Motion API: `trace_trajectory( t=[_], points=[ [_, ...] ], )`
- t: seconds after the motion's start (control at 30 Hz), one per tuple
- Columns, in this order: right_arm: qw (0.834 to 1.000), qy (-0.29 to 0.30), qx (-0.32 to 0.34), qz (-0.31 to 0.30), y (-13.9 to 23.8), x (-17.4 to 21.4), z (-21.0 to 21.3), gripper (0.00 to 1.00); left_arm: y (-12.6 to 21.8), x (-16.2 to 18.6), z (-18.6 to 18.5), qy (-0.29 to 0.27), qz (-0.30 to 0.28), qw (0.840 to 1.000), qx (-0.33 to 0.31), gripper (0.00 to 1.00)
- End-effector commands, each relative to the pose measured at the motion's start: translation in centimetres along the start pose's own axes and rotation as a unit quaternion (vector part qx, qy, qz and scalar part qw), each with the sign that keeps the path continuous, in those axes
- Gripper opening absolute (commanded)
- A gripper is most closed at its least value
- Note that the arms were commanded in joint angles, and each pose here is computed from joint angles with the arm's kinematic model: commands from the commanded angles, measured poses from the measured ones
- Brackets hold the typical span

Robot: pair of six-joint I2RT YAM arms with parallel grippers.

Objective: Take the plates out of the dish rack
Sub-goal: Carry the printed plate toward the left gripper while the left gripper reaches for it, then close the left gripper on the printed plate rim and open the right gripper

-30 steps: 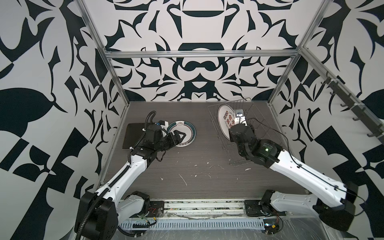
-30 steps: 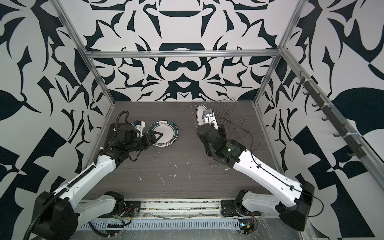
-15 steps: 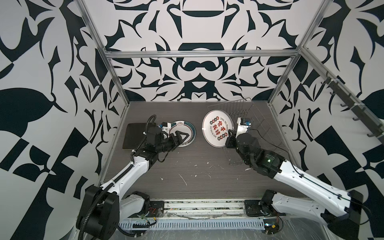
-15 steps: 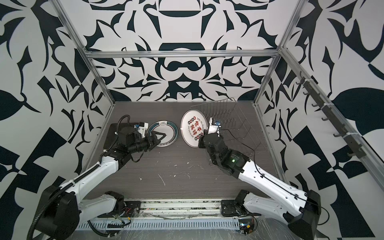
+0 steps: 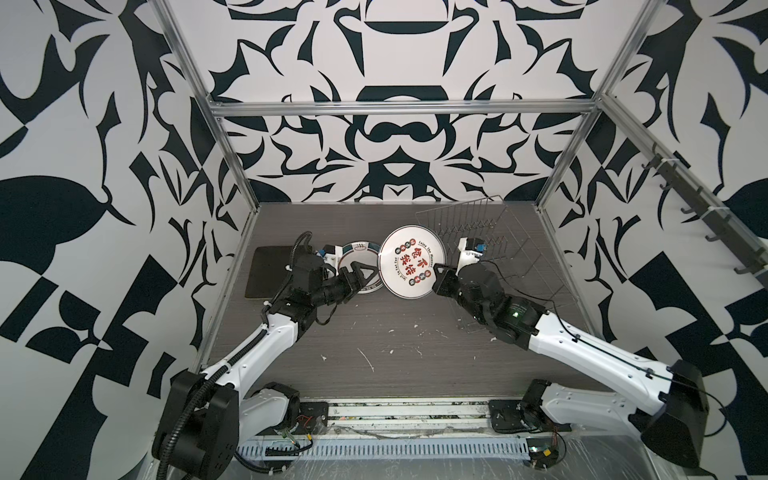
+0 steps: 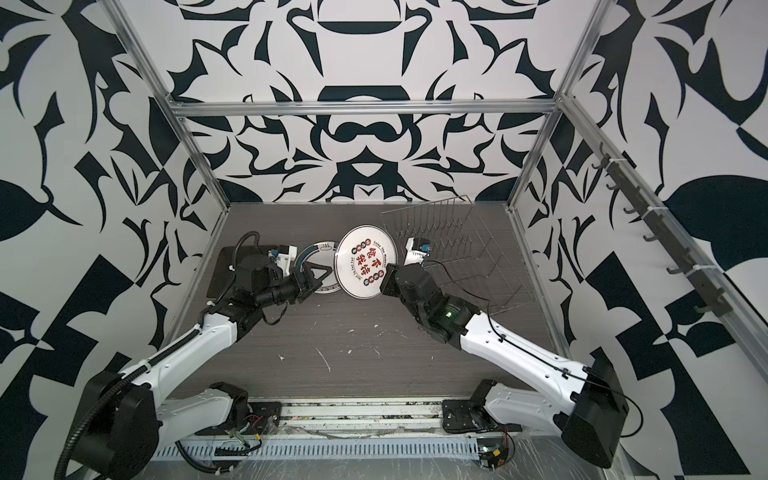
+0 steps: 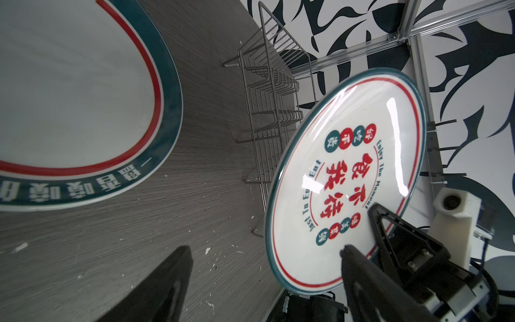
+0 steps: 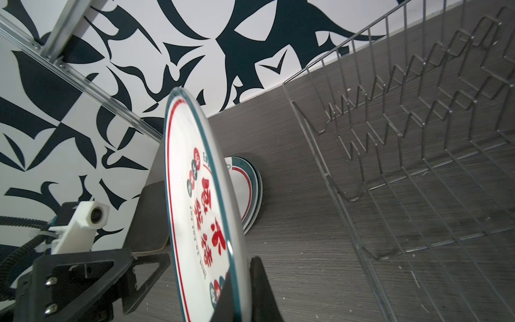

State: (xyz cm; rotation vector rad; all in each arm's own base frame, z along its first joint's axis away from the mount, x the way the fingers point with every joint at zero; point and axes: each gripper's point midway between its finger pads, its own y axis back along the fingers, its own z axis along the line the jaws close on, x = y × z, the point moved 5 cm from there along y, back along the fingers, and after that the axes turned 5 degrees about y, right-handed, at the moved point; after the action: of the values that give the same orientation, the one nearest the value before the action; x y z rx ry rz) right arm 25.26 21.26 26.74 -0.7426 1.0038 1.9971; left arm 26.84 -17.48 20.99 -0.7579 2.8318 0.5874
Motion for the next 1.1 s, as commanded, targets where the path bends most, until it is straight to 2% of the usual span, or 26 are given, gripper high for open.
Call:
trace_trajectory(
  t=[0.0, 0.07, 0.17, 0.4, 0.5, 0.63, 0.83, 1.07],
  points=[
    [0.996, -0.057, -0.067, -0.025, 0.3, -1.8, 2.3, 0.00, -0.1, 0.3, -0.1, -0.003, 0.006, 1.000, 0.019, 0.86],
    [0.995, -0.064, -0.072, -0.014, 0.0, -1.6, 2.3, 0.00, -0.2, 0.4, -0.2, -0.003, 0.011, 1.000, 0.029, 0.86],
    [0.993, -0.080, -0.082, -0.004, -0.6, -1.5, 2.1, 0.00, -0.3, 0.4, -0.3, -0.003, 0.014, 0.999, 0.034, 0.80],
    [0.980, -0.139, -0.133, 0.050, -2.6, -0.8, 1.2, 0.00, -0.3, 0.4, 0.4, 0.005, -0.001, 1.000, 0.027, 0.73],
    [0.978, -0.137, -0.141, 0.064, -2.9, -0.5, 1.4, 0.00, -0.2, 0.3, 0.4, 0.005, -0.006, 1.000, 0.025, 0.68],
    [0.975, -0.133, -0.155, 0.083, -3.2, 0.0, 1.8, 0.00, -0.5, 0.2, 0.6, 0.011, -0.004, 1.000, 0.024, 0.66],
    [0.971, -0.132, -0.170, 0.101, -3.6, 0.4, 2.3, 0.00, 0.1, -0.1, 1.2, 0.012, -0.037, 0.999, 0.010, 0.56],
    [0.971, -0.130, -0.173, 0.103, -3.7, 0.4, 2.4, 0.00, 0.3, -0.2, 1.0, 0.011, -0.043, 0.999, 0.007, 0.44]
  ],
)
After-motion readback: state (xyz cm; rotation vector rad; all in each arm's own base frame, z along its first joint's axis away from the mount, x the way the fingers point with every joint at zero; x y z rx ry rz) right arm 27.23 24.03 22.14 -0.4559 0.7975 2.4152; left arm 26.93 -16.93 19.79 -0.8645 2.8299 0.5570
